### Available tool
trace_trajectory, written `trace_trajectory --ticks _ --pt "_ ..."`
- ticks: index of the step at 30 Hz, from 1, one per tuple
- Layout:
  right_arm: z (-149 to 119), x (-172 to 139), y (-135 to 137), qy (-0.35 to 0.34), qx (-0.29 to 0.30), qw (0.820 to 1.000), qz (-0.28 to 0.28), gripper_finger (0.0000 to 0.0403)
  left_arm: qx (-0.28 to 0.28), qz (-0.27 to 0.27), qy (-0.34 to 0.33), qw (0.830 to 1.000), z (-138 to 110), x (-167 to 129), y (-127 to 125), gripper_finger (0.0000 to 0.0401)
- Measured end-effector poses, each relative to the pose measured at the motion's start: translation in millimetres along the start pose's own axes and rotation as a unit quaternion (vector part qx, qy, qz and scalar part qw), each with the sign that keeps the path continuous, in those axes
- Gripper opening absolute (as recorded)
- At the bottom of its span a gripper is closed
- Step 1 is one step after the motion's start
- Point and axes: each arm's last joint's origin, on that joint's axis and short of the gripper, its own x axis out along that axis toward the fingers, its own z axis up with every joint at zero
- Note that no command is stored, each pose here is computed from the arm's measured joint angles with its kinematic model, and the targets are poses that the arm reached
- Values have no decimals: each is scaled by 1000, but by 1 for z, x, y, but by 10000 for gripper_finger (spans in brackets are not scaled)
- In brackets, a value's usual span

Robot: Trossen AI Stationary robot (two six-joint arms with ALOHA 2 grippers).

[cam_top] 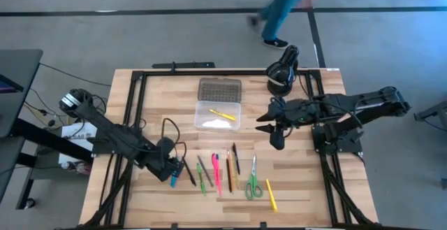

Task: Pick & place school supplies into a supply box
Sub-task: Put the blue pen into the supply box

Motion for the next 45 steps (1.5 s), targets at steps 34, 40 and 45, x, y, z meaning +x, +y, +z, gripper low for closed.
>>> trace_trajectory --ticks 34,40,45 --pt "-17 -10 10 -6 1 1000 11 138 -38 121 -9 992 -14 71 -1 153" --pt "-17 -10 10 -7 2 1000 11 138 -36 120 -7 992 -14 72 0 153" --pt "-17 -10 10 -8 2 1000 11 138 -29 119 -6 992 -14 72 0 153"
